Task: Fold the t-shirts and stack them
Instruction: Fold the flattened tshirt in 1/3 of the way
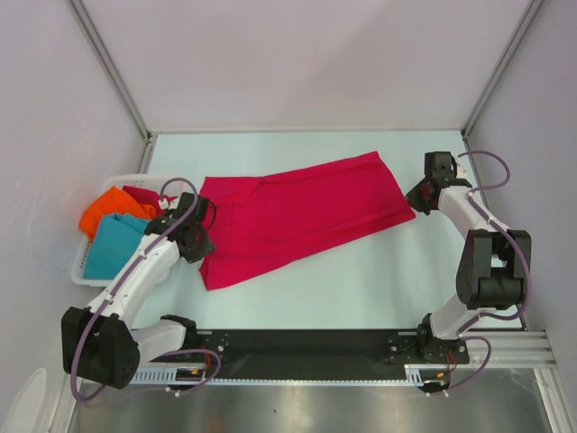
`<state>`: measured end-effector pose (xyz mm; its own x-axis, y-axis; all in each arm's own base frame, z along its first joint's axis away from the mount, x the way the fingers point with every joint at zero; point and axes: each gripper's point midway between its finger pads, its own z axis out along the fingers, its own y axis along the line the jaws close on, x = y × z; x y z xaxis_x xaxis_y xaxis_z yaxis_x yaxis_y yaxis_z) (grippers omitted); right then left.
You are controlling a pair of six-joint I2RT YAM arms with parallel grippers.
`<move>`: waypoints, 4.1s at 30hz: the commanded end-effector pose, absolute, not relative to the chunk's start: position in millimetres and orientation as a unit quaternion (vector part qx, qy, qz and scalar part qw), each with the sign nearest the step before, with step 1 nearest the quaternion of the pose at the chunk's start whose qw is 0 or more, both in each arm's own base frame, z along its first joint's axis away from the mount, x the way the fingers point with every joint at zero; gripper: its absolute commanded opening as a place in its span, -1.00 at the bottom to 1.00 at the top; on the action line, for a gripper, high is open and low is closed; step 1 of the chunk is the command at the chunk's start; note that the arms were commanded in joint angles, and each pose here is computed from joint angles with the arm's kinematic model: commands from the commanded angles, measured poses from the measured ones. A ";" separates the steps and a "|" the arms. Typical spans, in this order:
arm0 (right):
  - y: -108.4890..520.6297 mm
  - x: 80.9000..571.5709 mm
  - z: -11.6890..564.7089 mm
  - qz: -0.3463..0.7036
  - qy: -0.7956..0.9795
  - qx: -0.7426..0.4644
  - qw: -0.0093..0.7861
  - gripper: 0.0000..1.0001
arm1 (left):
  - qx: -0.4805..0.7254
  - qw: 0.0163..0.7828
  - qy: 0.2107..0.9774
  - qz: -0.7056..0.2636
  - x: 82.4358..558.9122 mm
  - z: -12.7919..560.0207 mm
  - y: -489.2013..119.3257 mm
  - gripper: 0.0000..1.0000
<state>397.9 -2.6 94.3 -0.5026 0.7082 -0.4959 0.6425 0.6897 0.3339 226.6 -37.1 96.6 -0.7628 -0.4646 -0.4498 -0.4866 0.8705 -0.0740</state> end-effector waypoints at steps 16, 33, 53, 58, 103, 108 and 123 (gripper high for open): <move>1.5 454.4 111.1 0.061 0.866 0.371 0.329 -1.00 | -0.244 0.246 0.938 -0.004 265.1 99.5 -53.9 -0.22; 16.9 481.9 60.3 0.072 0.894 0.357 0.261 -0.71 | -0.239 0.246 0.939 0.005 285.7 99.9 -56.5 -0.23; 5.2 465.1 92.8 0.046 0.894 0.339 0.289 -0.47 | -0.238 0.222 0.946 0.001 252.9 73.3 -57.3 -0.23; 3.4 454.3 90.5 0.041 0.894 0.341 0.289 -0.47 | -0.232 0.220 0.948 -0.005 241.3 68.6 -63.5 -0.23; -11.9 423.3 72.9 0.032 0.895 0.353 0.271 -0.53 | -0.280 0.241 0.929 0.009 199.2 73.9 -45.1 -1.00; -11.9 423.2 71.7 0.032 0.896 0.353 0.269 -0.53 | -0.299 0.236 0.925 0.005 189.2 79.0 -43.7 -0.99; -9.7 424.3 73.0 0.033 0.895 0.355 0.268 -0.53 | -0.303 0.225 0.926 -0.001 185.0 80.3 -46.4 -0.57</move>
